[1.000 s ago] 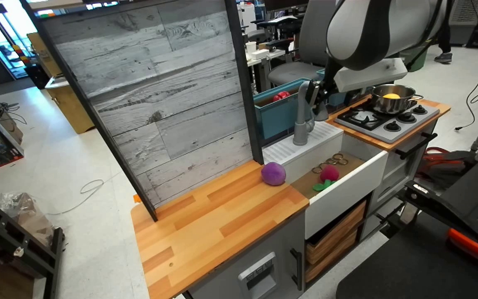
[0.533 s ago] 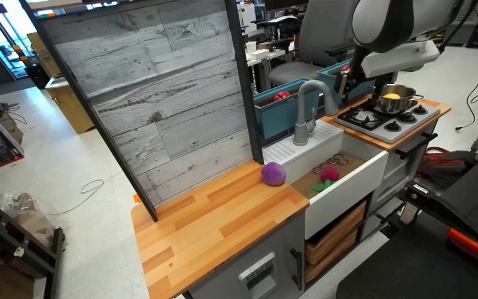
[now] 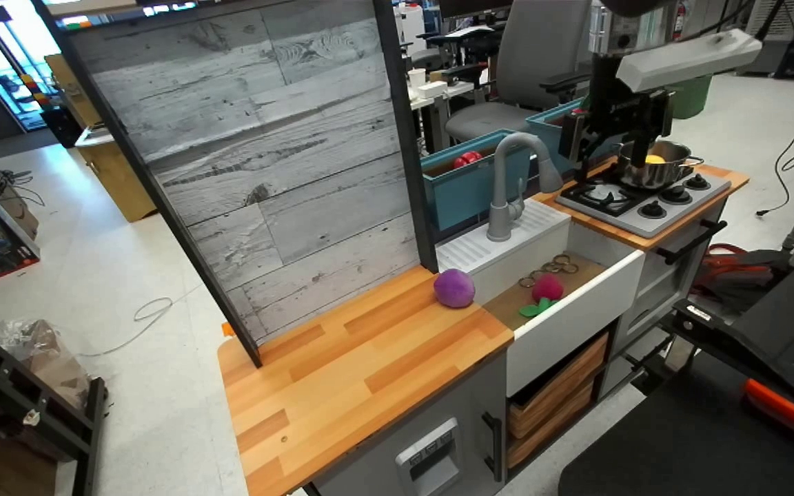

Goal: Move the faucet head to the right

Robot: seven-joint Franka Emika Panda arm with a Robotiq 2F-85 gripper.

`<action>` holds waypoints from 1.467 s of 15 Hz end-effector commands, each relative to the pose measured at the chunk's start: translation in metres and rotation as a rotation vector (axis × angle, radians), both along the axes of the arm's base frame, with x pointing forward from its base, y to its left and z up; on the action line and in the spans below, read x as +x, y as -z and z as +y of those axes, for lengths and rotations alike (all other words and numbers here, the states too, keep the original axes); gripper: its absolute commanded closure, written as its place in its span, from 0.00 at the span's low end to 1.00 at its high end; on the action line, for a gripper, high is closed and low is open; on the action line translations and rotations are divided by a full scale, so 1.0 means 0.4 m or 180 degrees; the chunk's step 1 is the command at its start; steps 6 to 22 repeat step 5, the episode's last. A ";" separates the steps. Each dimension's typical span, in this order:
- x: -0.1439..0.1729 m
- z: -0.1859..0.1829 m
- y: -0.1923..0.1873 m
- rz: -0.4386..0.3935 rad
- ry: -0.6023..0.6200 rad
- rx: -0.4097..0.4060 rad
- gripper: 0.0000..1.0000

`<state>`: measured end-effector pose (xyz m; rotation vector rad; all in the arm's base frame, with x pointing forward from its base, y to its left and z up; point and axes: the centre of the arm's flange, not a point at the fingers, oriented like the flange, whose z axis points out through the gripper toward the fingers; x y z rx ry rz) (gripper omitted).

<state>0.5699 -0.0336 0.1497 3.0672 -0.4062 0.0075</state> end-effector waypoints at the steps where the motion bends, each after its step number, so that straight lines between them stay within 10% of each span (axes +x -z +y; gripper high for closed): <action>1: -0.113 0.035 -0.107 0.0146 -0.0332 0.0165 0.00; 22: -0.106 0.054 -0.098 0.0181 -0.0416 0.0112 0.00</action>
